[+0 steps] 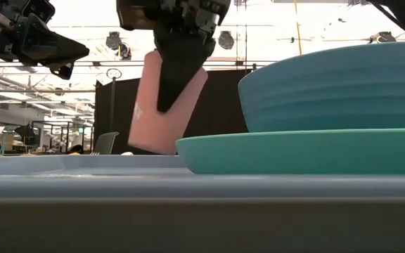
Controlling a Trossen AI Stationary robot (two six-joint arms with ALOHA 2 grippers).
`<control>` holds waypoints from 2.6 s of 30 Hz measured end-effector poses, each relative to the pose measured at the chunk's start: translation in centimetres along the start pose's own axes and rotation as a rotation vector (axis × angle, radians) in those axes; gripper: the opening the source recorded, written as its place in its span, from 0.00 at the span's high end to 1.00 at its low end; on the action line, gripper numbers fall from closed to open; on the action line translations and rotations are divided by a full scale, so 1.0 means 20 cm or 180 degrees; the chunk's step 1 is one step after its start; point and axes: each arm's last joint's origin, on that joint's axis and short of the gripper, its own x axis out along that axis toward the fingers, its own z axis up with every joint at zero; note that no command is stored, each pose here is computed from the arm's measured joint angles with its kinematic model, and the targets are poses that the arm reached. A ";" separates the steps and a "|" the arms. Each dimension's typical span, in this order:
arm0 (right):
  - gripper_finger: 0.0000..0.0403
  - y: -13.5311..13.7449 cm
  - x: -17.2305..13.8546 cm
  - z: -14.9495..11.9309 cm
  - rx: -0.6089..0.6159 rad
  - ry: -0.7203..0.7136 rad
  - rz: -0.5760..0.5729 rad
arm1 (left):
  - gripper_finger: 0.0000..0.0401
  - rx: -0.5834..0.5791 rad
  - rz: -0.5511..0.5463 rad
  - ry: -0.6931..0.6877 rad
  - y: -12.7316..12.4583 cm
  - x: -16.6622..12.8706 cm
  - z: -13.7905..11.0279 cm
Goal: Set up tray
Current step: Put the pink cup on the top left of the light blue plate on the blue serving tray, then put the yellow table napkin on the left side of the light blue plate and pink cup on the blue serving tray
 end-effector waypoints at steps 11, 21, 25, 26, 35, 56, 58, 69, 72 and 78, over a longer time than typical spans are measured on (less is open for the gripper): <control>1.00 0.00 0.10 -0.02 -0.0031 0.0157 -0.0018 | 0.88 -0.0013 -0.0021 0.0000 0.00 0.00 0.00; 0.93 0.00 0.12 -0.02 -0.0132 0.0172 0.0036 | 0.88 -0.0014 -0.0025 0.0023 0.00 0.00 0.00; 0.83 -0.01 0.12 -0.01 -0.0130 0.0154 0.0072 | 0.88 -0.0021 -0.0050 0.0027 0.00 0.00 0.00; 0.81 -0.01 0.12 -0.01 -0.0127 0.0141 0.0073 | 0.88 -0.0021 -0.0056 0.0029 0.00 0.00 0.00; 0.64 -0.01 0.09 0.01 -0.0100 0.0019 0.0066 | 0.88 -0.0034 -0.0137 0.0034 -0.01 0.00 0.00; 0.55 0.00 -0.43 0.01 -0.0161 -0.0679 0.0057 | 0.88 -0.0064 -0.0172 0.0077 -0.01 0.00 -0.01; 0.55 0.01 -0.57 -0.01 -0.0182 -0.0852 0.0024 | 0.88 -0.0065 -0.0184 0.0100 -0.01 0.00 -0.01; 0.79 0.11 -1.26 -0.27 -0.0675 -0.1699 -0.0246 | 0.88 -0.0150 -0.0179 0.0150 -0.01 0.00 -0.02; 0.93 0.17 -1.33 -0.37 -0.0819 -0.1843 -0.0192 | 0.88 -0.0161 -0.0175 0.0192 -0.01 0.00 -0.03; 0.97 0.22 -1.33 -0.63 -0.1042 -0.2313 -0.0107 | 0.88 -0.0257 -0.0170 0.0199 -0.01 0.00 -0.03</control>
